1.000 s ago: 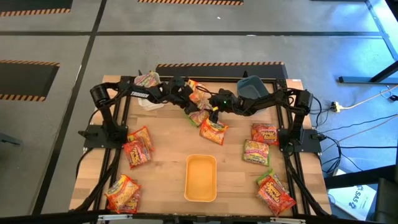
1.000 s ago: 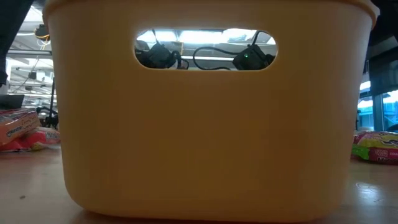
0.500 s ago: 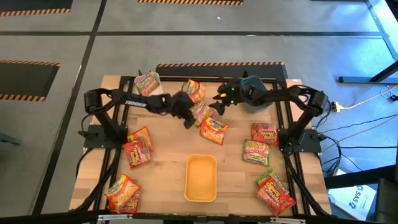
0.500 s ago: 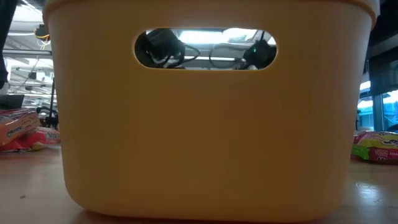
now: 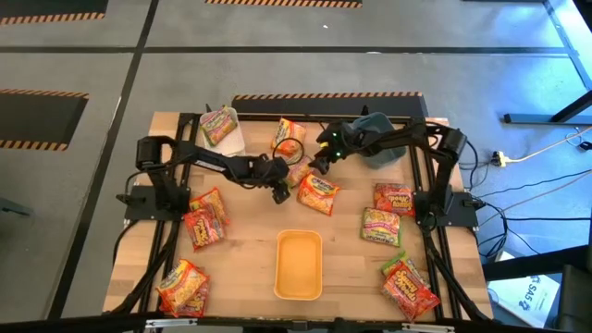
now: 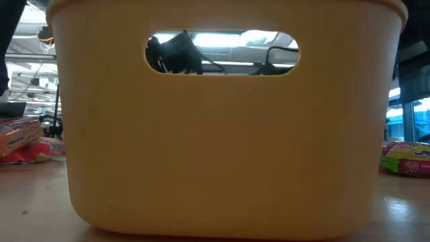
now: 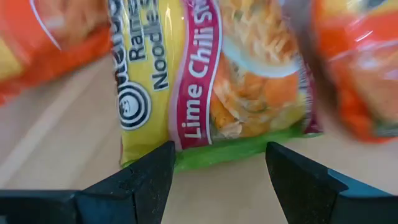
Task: Sort Maruchan noodles
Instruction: Put the top left green noodle pack into the white bin
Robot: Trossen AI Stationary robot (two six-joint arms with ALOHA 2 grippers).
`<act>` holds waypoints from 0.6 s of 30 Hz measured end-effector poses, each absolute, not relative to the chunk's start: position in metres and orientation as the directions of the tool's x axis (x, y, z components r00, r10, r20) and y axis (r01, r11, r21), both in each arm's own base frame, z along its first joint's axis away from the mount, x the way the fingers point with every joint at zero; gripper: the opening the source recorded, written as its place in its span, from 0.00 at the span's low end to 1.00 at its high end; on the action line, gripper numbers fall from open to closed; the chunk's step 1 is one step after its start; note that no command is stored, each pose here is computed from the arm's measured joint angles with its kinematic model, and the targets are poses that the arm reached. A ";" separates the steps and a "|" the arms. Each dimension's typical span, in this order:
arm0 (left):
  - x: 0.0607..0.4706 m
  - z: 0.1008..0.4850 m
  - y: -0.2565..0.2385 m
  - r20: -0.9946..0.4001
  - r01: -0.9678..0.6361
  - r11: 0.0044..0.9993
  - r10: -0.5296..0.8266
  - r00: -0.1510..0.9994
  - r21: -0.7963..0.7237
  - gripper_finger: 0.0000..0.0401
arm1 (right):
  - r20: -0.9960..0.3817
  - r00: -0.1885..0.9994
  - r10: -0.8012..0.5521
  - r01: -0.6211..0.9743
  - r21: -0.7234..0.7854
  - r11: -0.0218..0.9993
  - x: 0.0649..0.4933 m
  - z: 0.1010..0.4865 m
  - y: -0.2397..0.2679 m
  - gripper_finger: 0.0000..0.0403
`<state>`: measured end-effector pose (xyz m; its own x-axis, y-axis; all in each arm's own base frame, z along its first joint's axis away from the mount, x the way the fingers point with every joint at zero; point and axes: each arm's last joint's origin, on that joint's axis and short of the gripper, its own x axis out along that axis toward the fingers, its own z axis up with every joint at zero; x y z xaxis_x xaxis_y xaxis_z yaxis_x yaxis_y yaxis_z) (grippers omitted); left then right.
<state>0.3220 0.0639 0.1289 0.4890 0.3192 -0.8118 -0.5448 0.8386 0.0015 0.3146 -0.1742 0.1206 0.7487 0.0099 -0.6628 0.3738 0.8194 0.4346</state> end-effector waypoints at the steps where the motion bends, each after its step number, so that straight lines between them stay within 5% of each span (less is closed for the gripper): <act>1: 0.322 0.125 0.065 -0.816 -0.548 0.837 0.322 0.480 0.008 0.62 | -0.667 0.744 0.029 0.368 0.446 0.816 0.317 0.121 -0.175 0.68; 18: 0.331 0.117 0.068 -0.766 -0.550 0.832 0.401 0.502 0.074 0.62 | -0.574 0.769 0.282 0.177 0.614 0.769 0.332 0.115 -0.177 0.68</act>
<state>0.3307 0.0680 0.1168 0.5023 0.4007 -0.7663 -0.5503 0.8317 0.0742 0.3323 -0.1769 0.1152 0.7686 0.2817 -0.5745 0.1774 0.7689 0.6143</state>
